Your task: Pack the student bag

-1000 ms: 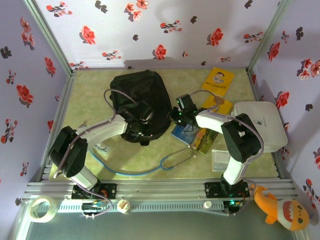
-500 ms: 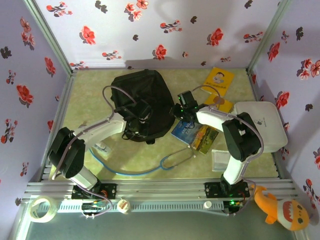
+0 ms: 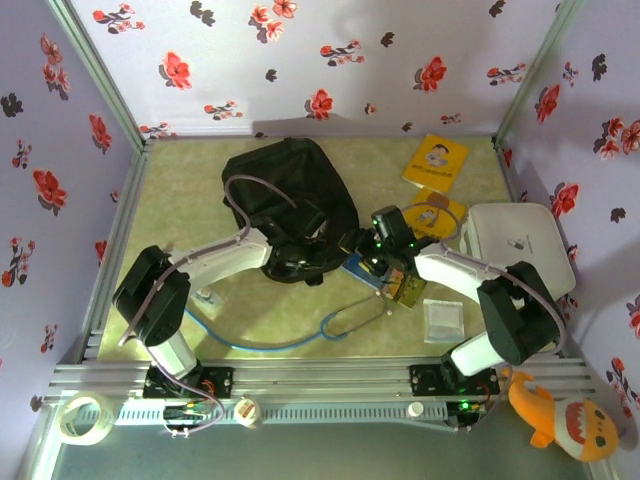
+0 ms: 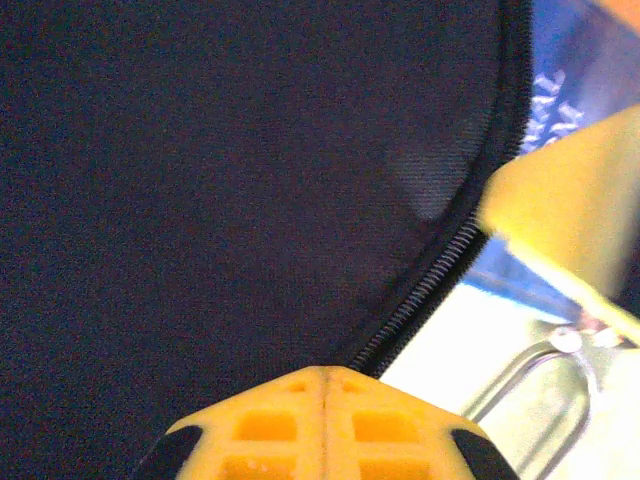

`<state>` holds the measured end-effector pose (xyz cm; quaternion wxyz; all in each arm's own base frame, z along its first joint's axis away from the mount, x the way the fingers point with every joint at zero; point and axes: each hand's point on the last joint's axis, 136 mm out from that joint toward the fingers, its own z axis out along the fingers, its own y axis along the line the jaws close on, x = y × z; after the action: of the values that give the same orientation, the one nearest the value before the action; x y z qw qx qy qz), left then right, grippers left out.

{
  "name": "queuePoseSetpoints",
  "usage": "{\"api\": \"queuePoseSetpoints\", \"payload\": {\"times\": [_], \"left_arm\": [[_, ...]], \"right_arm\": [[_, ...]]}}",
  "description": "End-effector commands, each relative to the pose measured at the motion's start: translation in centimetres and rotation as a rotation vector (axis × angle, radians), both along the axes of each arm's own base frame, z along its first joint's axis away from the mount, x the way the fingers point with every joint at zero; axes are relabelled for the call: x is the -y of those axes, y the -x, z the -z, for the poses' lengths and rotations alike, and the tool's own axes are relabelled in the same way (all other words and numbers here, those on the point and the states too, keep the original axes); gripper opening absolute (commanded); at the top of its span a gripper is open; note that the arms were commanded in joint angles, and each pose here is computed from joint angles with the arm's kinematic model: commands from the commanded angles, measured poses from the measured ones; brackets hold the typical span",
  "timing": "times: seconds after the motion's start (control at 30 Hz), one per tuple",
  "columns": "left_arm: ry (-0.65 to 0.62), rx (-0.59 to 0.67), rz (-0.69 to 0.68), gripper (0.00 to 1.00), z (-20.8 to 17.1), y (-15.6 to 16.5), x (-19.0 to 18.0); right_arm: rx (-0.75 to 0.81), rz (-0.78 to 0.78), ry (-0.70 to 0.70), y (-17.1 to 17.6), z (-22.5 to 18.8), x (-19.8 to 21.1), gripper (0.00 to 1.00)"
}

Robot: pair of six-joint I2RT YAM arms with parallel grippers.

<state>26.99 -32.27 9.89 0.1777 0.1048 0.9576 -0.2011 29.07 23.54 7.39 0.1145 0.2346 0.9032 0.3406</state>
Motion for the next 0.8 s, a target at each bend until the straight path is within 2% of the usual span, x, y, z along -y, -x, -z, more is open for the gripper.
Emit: {"api": "queuePoseSetpoints", "payload": {"times": [0.0, 0.27, 0.43, 0.53, 0.77], "left_arm": [[0.083, 0.000, -0.066, 0.00, -0.3, -0.5, 1.2], [0.122, -0.011, -0.138, 0.00, 0.8, 0.1, 0.3], [0.169, -0.001, -0.158, 0.00, 0.7, -0.1, 0.8], [0.186, 0.010, -0.166, 0.00, 0.3, -0.1, 0.7], [0.110, 0.031, -0.187, 0.00, -0.8, 0.2, -2.5]], "right_arm": [[-0.015, 0.031, -0.070, -0.6, -0.3, -1.1, 0.71], [-0.019, 0.019, -0.063, -2.1, 0.5, -2.1, 0.62], [-0.078, 0.009, 0.012, -2.1, 2.2, -1.4, 0.39], [-0.080, -0.008, 0.085, -2.5, 2.5, -0.4, 0.31], [-0.031, 0.002, 0.217, -4.5, 2.3, 1.5, 0.25]]}}
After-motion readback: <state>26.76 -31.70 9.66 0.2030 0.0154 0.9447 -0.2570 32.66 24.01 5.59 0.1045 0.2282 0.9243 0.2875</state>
